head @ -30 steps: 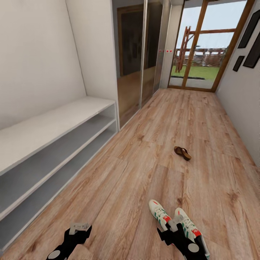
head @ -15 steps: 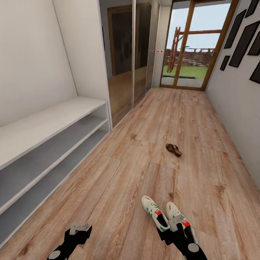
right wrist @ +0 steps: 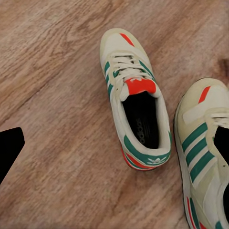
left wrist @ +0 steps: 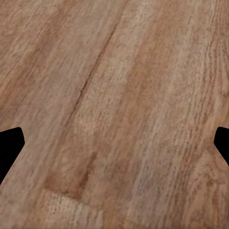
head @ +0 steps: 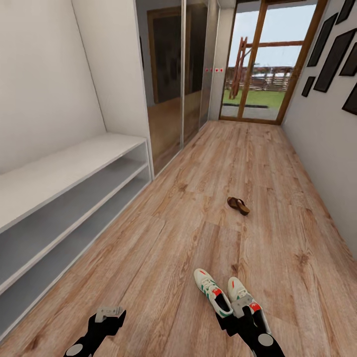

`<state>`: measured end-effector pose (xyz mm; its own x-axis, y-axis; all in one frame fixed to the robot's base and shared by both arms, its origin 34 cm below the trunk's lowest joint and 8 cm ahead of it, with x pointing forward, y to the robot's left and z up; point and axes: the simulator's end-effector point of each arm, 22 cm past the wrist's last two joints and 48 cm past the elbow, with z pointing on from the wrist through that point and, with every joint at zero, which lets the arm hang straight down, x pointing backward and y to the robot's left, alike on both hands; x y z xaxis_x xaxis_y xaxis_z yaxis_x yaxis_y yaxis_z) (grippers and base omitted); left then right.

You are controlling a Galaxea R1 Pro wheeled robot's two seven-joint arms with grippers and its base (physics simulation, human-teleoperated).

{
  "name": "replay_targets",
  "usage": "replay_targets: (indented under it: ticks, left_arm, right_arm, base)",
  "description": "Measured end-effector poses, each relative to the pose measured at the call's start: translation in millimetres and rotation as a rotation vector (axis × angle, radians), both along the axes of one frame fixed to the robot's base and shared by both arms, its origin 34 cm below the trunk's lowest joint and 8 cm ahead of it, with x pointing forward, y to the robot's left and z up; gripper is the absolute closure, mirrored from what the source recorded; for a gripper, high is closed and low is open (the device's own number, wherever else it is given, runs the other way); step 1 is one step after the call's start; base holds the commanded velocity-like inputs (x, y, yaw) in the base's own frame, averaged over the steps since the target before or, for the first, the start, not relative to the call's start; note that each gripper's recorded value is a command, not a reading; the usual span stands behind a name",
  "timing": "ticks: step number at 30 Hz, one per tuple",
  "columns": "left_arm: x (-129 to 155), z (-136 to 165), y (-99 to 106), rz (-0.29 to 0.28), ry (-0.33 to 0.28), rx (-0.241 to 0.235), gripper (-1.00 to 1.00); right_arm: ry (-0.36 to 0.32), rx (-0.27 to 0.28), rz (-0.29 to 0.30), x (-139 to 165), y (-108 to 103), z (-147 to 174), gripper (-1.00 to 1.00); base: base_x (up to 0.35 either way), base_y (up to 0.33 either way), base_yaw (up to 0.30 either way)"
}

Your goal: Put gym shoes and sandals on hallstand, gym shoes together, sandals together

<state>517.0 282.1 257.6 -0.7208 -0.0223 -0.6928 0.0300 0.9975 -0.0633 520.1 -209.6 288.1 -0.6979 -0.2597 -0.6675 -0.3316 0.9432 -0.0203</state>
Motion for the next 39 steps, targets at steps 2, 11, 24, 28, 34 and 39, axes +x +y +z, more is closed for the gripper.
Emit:
replay_targets:
  ticks: [2,11,24,28,34,39]
  left_arm:
    - [-0.2,-0.2,0.1,0.000,0.001,0.000,-1.00]
    - [-5.0,-12.6,-0.1,0.001,0.009,-0.001,-1.00]
    - [-19.7,-50.3,-0.2,0.002,0.029,-0.001,-1.00]
    - [-25.5,-61.0,-0.2,0.002,0.043,-0.001,-1.00]
    - [-33.7,-71.8,-0.3,0.001,0.069,-0.001,-1.00]
    - [-34.7,-73.0,-0.1,0.001,0.072,0.000,-1.00]
  right_arm:
    - [0.000,0.000,0.000,-0.1,-0.2,-0.2,-1.00]
    - [0.009,0.000,-0.001,-4.9,0.0,-12.8,-1.00]
    - [0.028,0.000,-0.001,-17.8,0.1,-50.0,-1.00]
    - [0.042,0.000,-0.001,-23.2,0.2,-60.8,-1.00]
    - [0.067,0.000,-0.001,-30.5,0.2,-71.7,-1.00]
    - [0.070,0.000,-0.001,-31.4,-0.1,-72.9,-1.00]
  base:
    - [0.000,0.000,0.000]
    - [0.000,0.000,0.000]
    - [0.000,0.000,0.000]
    - [0.000,0.000,0.000]
    - [0.000,0.000,0.000]
    - [0.000,0.000,0.000]
